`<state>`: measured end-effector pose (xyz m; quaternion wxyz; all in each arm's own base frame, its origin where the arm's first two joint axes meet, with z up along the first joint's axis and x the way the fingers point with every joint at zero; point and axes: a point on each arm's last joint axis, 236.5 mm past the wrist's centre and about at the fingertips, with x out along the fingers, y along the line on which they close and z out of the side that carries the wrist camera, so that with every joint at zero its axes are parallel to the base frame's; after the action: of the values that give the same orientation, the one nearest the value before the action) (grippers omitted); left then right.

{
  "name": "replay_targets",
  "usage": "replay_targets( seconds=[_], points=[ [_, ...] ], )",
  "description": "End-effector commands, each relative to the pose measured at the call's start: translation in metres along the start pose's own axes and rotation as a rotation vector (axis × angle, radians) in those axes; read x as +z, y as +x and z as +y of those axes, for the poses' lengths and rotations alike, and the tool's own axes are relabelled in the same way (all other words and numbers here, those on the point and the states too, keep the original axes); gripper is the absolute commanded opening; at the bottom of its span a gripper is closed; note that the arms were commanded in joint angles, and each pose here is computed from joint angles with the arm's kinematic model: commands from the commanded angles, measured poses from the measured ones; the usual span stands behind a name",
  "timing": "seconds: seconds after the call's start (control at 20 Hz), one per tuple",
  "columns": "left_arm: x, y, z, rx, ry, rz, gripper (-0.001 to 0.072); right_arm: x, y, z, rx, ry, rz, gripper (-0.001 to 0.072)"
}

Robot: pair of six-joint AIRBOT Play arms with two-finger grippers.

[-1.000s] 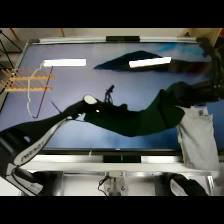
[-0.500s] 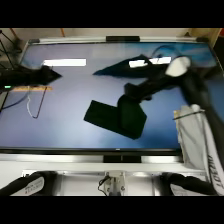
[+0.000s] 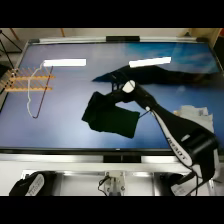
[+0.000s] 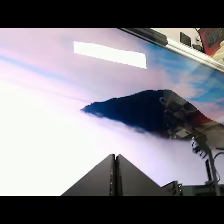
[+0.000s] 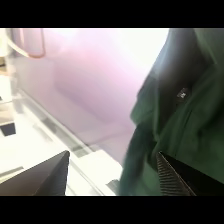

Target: Fold the shirts.

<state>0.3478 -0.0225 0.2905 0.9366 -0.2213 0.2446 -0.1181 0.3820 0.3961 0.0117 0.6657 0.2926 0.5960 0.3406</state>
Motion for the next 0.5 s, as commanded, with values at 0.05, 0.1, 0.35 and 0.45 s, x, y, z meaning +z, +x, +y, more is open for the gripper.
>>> replay_targets(
  seconds=[0.05, 0.1, 0.35, 0.45],
  points=[
    [-0.008, -0.002, 0.004, 0.011, 0.004, 0.018, 0.0033, -0.011, -0.068, -0.050, -0.210, -0.087, 0.100, 0.0649],
    [-0.011, 0.001, 0.007, 0.013, -0.003, 0.025, 0.0033, -0.017, -0.102, -0.085, -0.370, -0.099, 0.142, 0.0649],
    [-0.029, 0.011, 0.018, 0.021, -0.035, 0.070, 0.0034, -0.073, -0.202, -0.202, -0.753, 0.099, 0.328, 0.0648],
    [-0.033, 0.013, 0.020, 0.022, -0.041, 0.079, 0.0034, -0.090, -0.165, -0.207, -0.618, 0.174, 0.315, 0.0650]
  ],
)
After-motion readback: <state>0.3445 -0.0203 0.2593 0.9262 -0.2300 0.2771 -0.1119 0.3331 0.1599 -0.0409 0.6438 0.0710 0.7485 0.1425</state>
